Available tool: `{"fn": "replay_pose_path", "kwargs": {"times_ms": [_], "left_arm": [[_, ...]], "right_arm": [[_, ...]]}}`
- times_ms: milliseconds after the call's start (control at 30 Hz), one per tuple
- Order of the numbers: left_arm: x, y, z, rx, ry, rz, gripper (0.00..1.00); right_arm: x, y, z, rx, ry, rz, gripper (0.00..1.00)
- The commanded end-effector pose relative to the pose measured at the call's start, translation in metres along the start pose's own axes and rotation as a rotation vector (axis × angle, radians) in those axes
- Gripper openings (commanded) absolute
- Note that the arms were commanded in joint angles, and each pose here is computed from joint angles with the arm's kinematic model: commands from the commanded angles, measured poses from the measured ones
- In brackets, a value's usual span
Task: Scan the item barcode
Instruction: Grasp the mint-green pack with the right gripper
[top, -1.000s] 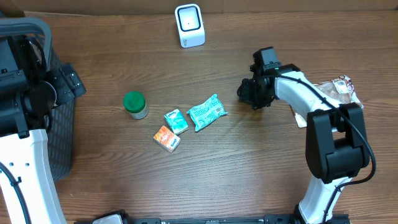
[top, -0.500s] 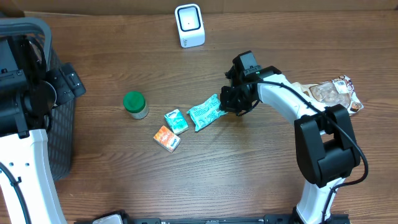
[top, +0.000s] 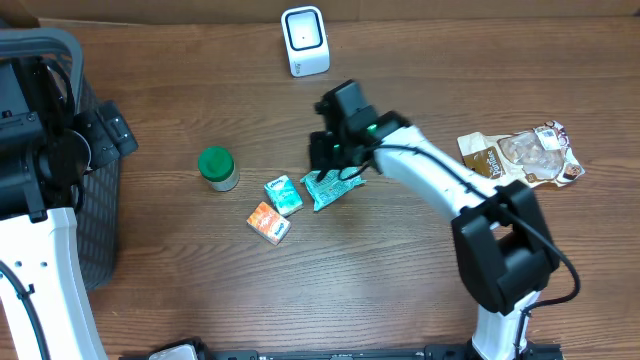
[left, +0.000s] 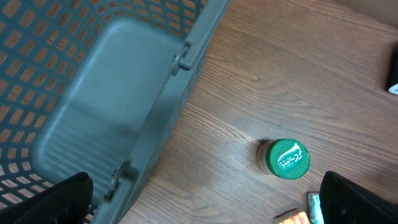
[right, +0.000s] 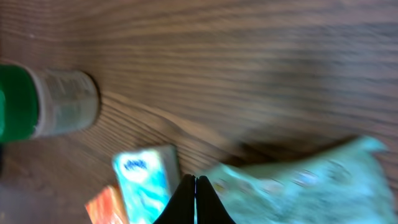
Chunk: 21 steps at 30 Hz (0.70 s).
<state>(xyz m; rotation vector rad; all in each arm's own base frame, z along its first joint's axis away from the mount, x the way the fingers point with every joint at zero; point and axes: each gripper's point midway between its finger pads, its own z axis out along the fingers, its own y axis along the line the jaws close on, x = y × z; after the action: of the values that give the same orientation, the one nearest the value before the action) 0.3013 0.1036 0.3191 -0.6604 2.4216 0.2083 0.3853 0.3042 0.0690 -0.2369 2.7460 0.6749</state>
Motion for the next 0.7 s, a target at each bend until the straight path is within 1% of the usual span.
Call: {"fn": "replay_pose_path", "kwargs": {"times_ms": [0, 167, 333, 467, 667], "left_arm": [[-0.003, 0.001, -0.005, 0.006, -0.018, -0.017, 1.0], [-0.003, 0.001, -0.005, 0.005, -0.017, -0.017, 1.0], [-0.003, 0.001, -0.005, 0.005, -0.017, -0.017, 0.99], [-0.003, 0.001, -0.005, 0.005, -0.017, -0.017, 1.0], [-0.003, 0.001, -0.005, 0.005, -0.017, -0.017, 1.0]], "right_arm": [[-0.001, -0.008, 0.025, 0.111, -0.042, 0.06, 0.04], [0.016, -0.012, 0.034, 0.138, 0.015, 0.088, 0.04], [0.043, -0.019, 0.031, 0.161, 0.131, 0.11, 0.04], [0.058, -0.038, 0.011, 0.231, 0.219, 0.109, 0.04], [0.048, -0.082, -0.03, 0.44, 0.207, 0.141, 0.04]]}}
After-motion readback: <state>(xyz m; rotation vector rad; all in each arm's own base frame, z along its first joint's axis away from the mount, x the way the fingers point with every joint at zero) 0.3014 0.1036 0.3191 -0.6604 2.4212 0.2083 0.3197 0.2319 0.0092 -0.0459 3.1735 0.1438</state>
